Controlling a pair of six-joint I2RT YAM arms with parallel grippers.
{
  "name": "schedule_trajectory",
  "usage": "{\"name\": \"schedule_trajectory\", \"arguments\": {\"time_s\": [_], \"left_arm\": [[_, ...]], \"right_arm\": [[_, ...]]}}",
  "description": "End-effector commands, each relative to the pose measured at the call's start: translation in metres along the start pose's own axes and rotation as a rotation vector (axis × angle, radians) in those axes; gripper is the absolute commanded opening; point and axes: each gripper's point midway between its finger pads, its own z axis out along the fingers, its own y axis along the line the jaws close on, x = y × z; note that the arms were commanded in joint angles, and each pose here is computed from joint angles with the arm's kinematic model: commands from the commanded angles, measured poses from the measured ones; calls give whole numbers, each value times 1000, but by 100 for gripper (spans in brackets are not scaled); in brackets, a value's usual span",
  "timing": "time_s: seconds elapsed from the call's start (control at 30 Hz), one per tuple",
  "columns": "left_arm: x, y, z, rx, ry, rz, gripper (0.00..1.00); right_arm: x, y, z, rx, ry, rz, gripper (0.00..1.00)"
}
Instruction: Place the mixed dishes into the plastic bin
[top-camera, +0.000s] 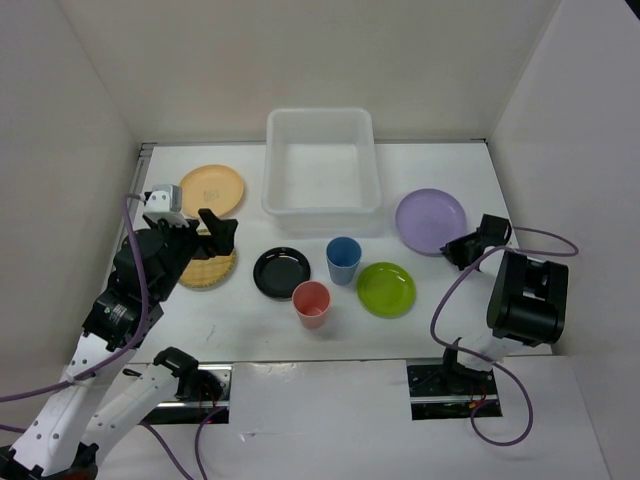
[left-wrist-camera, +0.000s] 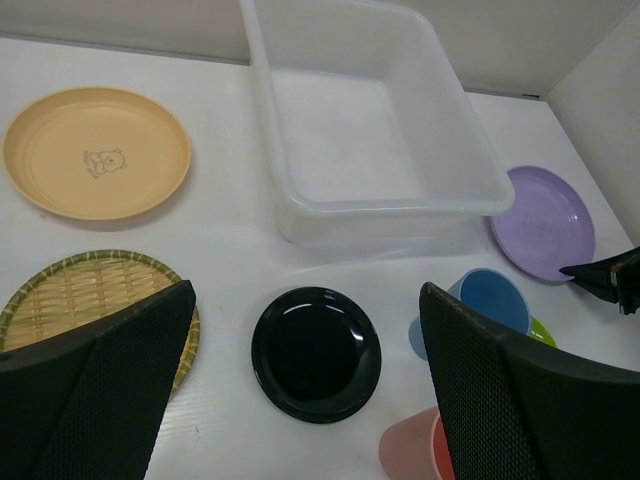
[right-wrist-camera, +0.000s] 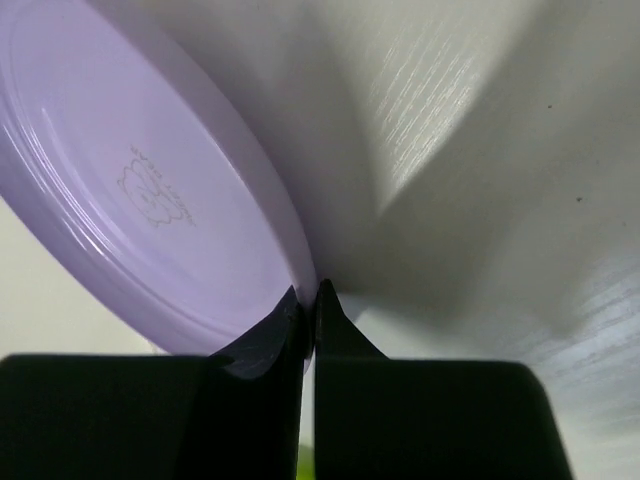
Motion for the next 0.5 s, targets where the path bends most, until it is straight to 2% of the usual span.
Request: {"name": "schedule_trajectory", "arguments": {"time_s": [0.0,0.17,0.2,0.3,0.37,0.47], "left_arm": [[-20,-2,-6,3,-60,-15,99],[-22,-2,-8,5,-69,-7,99],[-25,-2,-12,8,-80,-10,99],[-25,-2,-12,8,-80,-10,99],[-19,-1,-8,2,-63,-6,99],[-18,-4,-8,21,-57,-5,99]], "right_arm": [[-15,15,-13,-35,-60,-8,0],[-37,59,-63,-138,-146,-23,0],[-51,78,-87,-186,-217,-34,0],[-65,111,-128,-290,-293,-56,0],[-69,134,-146,-369,-301,-111,0],[-39,190,-164,-503,-238,-251,0]]}}
